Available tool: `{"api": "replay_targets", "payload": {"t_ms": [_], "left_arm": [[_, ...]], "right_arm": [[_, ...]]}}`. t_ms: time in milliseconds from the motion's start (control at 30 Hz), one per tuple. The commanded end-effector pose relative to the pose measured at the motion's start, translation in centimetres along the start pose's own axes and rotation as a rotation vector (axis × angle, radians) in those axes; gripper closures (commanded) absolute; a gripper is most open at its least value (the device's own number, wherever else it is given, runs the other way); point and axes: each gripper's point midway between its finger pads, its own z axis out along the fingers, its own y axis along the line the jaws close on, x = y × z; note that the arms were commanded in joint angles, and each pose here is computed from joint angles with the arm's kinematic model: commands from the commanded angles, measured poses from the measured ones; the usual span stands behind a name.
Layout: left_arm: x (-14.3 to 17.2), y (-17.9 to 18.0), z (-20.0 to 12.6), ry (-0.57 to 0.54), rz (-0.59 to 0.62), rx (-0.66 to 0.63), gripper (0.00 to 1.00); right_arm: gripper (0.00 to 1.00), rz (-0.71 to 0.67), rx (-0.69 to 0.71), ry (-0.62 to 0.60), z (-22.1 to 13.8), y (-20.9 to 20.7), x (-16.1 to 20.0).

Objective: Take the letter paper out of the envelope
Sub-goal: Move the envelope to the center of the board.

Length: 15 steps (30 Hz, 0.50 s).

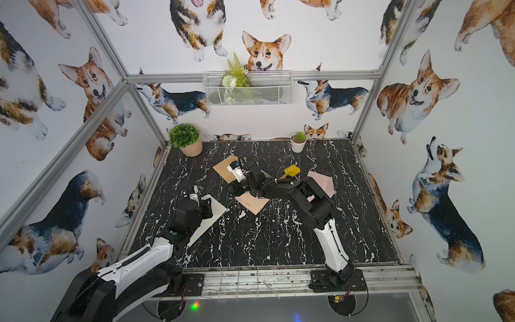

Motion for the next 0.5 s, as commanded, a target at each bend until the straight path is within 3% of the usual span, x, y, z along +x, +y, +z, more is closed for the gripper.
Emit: {"api": "replay_targets", "payload": {"t_ms": [0,100,267,467], "left_arm": [[-0.8,2.1,-0.8,-0.051,-0.060,-0.091,0.63],[-1.0,3.2,-1.2,-0.065,-0.065,-0.145,0.62],[-0.9,3.5,-0.9,-0.045,-0.075,-0.156,0.61],[-1.0,3.7,-1.2,-0.057,-0.090,-0.149,0.61]], "right_arm": [[0.57,-0.002,-0.035,0.081,1.7,0.6,1.3],[0.45,0.011,-0.091,0.098,3.1,1.4,1.2],[0.38,-0.028,-0.082,0.161,5.9,2.7,1.7],[0.26,0.001,-0.081,0.136,7.8,2.1,1.5]]}}
